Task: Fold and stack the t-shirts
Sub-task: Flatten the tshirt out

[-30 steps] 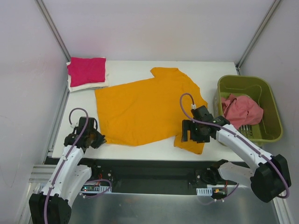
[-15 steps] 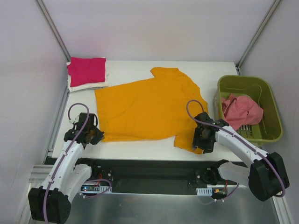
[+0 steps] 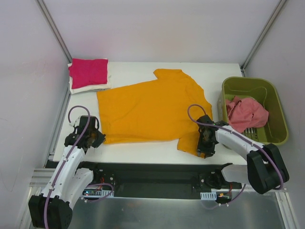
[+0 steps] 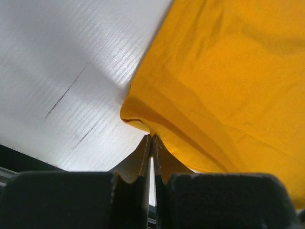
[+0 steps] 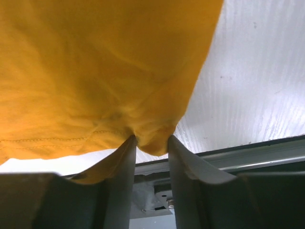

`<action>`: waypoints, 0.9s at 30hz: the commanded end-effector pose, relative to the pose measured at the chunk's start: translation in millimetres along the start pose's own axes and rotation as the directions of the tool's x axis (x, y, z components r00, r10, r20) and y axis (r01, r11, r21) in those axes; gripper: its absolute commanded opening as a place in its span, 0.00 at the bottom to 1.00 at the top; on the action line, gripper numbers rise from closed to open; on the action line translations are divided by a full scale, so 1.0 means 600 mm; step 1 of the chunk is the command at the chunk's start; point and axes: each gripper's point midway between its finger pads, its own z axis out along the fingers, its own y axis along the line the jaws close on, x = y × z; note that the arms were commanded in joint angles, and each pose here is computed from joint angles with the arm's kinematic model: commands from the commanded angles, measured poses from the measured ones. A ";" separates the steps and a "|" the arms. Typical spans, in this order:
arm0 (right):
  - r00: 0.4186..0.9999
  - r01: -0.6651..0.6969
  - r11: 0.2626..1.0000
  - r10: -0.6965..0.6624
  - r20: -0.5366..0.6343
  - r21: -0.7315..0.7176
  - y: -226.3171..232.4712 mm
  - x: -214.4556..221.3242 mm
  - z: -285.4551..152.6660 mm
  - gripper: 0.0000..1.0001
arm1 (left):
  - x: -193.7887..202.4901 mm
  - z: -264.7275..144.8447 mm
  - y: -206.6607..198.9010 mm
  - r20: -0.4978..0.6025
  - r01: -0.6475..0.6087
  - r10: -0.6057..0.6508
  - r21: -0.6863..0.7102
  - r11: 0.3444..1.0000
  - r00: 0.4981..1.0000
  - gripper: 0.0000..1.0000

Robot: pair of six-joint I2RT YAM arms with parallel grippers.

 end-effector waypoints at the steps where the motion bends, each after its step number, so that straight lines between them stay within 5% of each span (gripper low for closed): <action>1: 1.000 0.001 1.000 -0.001 0.008 -0.013 0.018 -0.020 0.011 0.33 | -0.017 -0.012 -0.013 0.036 -0.010 0.009 0.016 1.000 0.999 0.00; 5: 0.998 0.048 0.997 -0.045 0.054 -0.058 0.037 -0.041 0.015 0.01 | -0.026 -0.022 -0.024 0.051 -0.023 0.021 0.042 0.999 0.998 0.00; 9: 0.953 0.133 0.982 -0.089 0.291 -0.137 0.066 -0.109 -0.062 0.01 | -0.053 -0.053 -0.057 0.101 -0.050 0.039 0.105 0.993 0.994 0.00; 12: 0.849 0.150 0.975 -0.042 0.526 -0.164 0.070 -0.173 -0.180 0.01 | -0.091 -0.102 -0.102 0.173 -0.078 0.045 0.190 0.979 0.984 0.00; 19: 0.444 0.091 0.976 0.139 0.885 -0.199 -0.007 -0.250 -0.502 0.01 | -0.210 -0.343 -0.206 0.470 -0.193 -0.043 0.443 0.876 0.882 0.00; 27: 0.000 0.297 0.899 0.337 0.942 -0.321 -0.091 -0.171 -0.858 0.01 | -0.259 -0.636 -0.230 0.663 -0.362 -0.214 0.618 0.698 0.717 0.00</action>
